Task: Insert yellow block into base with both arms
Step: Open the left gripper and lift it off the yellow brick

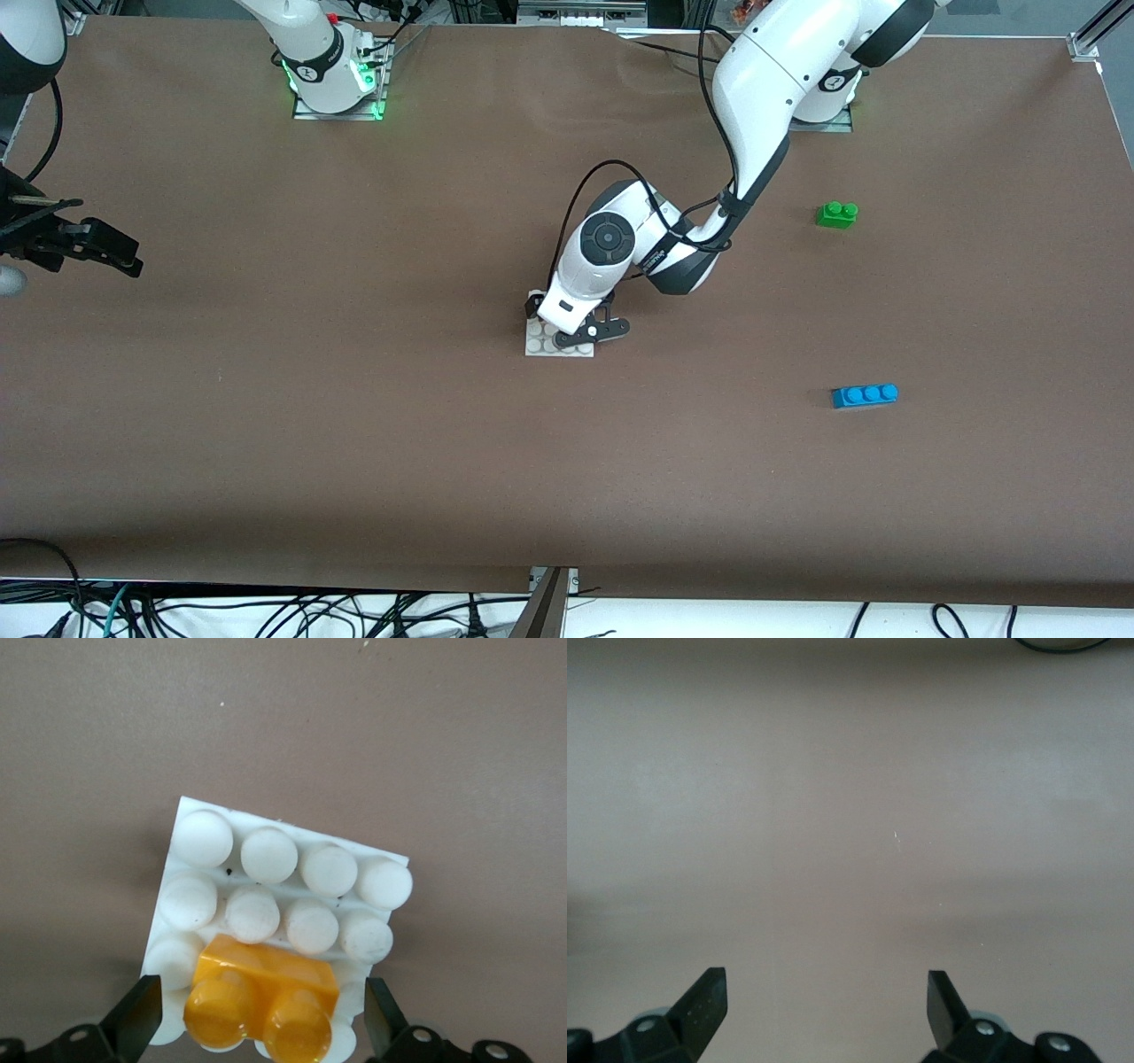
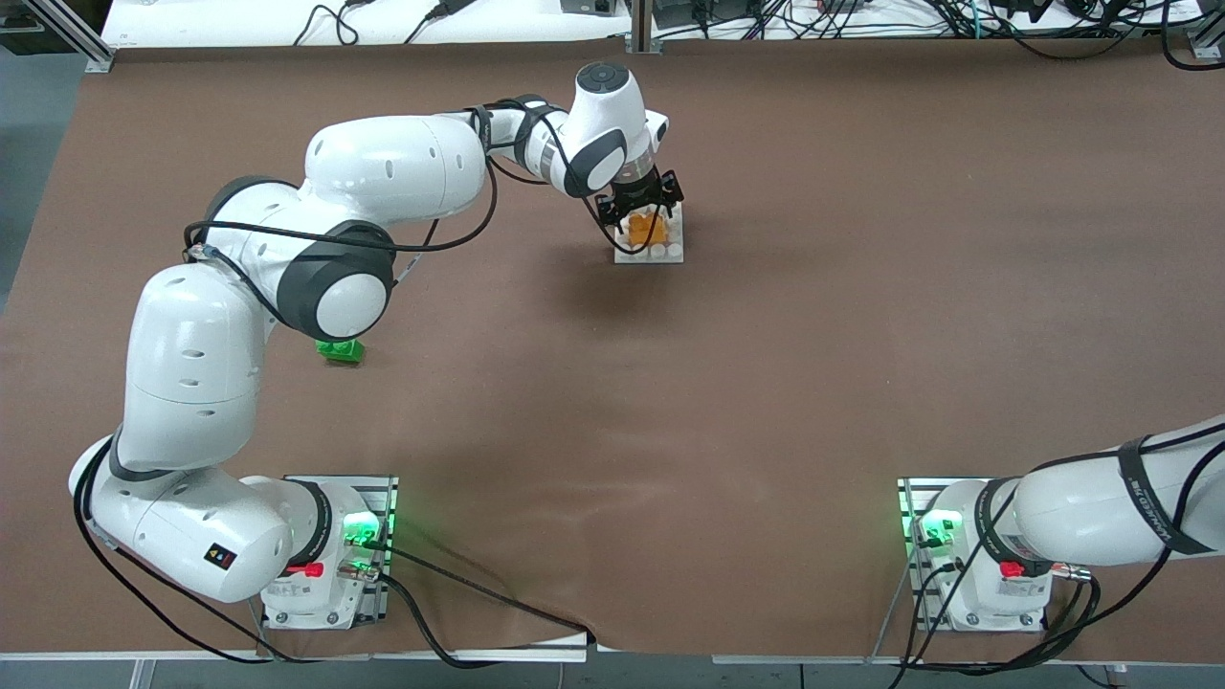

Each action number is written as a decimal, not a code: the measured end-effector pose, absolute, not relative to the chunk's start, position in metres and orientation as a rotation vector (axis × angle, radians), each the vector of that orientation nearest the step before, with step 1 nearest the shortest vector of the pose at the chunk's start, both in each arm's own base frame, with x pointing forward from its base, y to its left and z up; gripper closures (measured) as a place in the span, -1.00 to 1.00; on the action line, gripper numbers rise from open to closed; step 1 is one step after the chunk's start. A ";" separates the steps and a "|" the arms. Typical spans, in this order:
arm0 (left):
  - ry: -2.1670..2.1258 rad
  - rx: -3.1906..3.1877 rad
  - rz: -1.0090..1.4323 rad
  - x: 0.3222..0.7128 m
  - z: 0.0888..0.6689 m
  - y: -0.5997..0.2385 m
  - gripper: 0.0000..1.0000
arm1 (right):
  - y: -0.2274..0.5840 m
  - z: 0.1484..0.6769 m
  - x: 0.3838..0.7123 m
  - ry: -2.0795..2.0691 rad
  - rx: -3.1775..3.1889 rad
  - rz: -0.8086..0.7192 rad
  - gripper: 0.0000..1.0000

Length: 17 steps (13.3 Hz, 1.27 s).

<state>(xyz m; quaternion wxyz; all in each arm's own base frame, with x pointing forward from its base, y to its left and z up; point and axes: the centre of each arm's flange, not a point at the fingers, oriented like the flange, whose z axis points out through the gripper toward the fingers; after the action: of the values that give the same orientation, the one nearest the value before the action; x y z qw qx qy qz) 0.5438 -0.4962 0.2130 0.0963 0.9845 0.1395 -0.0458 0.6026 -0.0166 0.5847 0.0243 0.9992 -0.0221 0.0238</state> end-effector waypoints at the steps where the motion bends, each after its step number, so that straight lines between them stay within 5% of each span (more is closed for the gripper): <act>1: 0.414 2.914 -0.131 0.545 0.215 -0.496 -1.00 | -0.017 0.585 0.603 -0.068 3.091 0.074 -1.00; 7: 0.452 2.969 -0.196 0.558 0.242 -0.474 -0.81 | -0.017 0.585 0.603 -0.068 3.091 0.074 -1.00; 17: 0.179 3.096 -0.285 0.620 0.394 -0.301 -1.00 | -0.017 0.585 0.603 -0.068 3.091 0.074 -1.00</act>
<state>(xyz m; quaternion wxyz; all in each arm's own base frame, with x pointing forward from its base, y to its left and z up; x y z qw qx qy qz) 0.6197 -0.3012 0.3936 0.0135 0.9940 0.0576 -0.0916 0.6026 -0.0166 0.5847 0.0243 0.9992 -0.0221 0.0239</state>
